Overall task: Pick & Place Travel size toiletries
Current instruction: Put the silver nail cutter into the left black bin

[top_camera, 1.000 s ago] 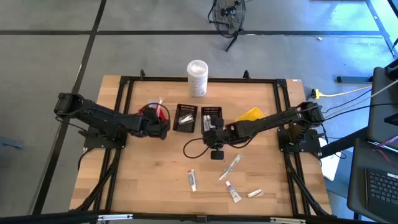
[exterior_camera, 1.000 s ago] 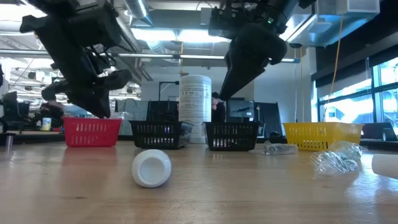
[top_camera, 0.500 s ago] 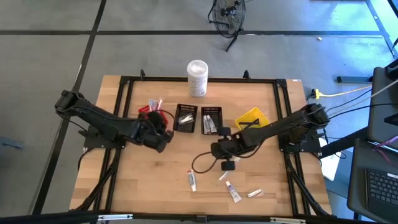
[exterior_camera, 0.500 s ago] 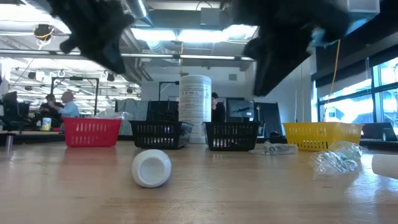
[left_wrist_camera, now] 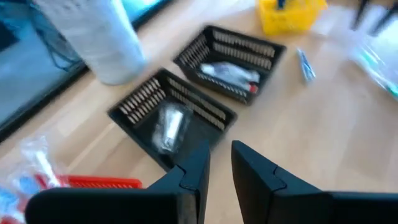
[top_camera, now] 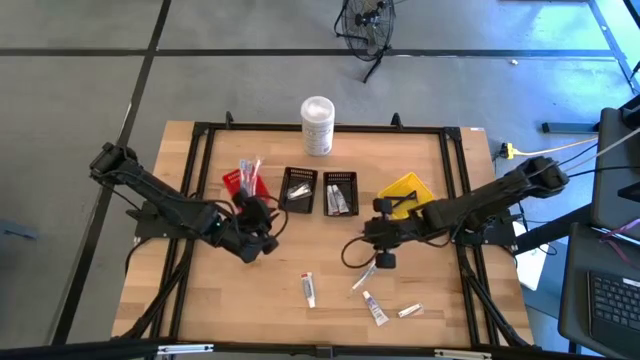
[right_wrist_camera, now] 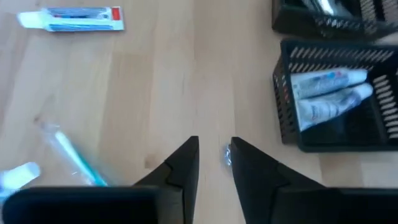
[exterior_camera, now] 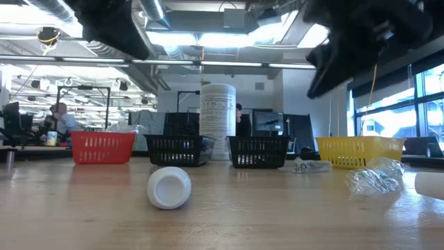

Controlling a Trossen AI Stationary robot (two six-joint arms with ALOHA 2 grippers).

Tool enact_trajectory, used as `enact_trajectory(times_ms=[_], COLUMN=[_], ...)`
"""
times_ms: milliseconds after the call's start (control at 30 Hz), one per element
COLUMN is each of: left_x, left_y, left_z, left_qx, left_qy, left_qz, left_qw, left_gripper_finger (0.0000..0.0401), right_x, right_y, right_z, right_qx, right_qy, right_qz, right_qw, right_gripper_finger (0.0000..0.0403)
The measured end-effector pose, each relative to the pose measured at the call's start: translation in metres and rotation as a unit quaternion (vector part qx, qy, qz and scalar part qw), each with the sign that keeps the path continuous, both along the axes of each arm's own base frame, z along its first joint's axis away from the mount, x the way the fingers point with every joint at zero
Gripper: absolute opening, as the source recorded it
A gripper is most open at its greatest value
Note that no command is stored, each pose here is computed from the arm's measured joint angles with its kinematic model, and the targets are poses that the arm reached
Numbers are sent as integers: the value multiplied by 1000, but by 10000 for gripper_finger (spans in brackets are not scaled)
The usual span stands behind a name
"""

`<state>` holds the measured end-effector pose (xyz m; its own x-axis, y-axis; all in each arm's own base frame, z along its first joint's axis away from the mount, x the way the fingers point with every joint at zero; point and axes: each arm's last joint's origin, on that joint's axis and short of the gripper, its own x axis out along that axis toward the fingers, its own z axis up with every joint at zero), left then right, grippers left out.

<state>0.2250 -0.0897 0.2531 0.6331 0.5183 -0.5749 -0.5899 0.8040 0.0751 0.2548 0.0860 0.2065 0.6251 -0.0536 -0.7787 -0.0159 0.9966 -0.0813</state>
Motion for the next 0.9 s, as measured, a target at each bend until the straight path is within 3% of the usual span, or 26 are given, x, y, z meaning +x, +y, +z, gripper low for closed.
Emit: enact_trajectory(times_ms=[133, 200, 367, 567, 733, 900], left_x=[3, 4, 8, 11, 12, 13], left_y=[0, 1, 7, 11, 15, 18], left_z=[-3, -3, -2, -7, -15, -17], left_qx=[-46, -45, -46, -33, -23, -17], left_qy=[58, 74, 64, 85, 92, 89], left_qz=[-76, -100, -92, -104, -100, -95], left_qw=[994, 991, 993, 990, 991, 991], left_gripper_finger=[61, 61, 61, 66, 88, 116], right_x=[-4, -4, 4, 11, 14, 16], right_y=[-2, -3, -8, -16, -25, -31], right_z=[-17, -22, -28, -45, -57, -61], right_qx=[-9, -28, -37, -42, -48, -57], right_qy=[3, 16, 14, 51, 77, 87], right_qz=[8, 25, 28, 25, 9, 7], right_qw=[1000, 999, 999, 997, 996, 995], right_gripper_finger=[88, 87, 105, 164, 206, 223])
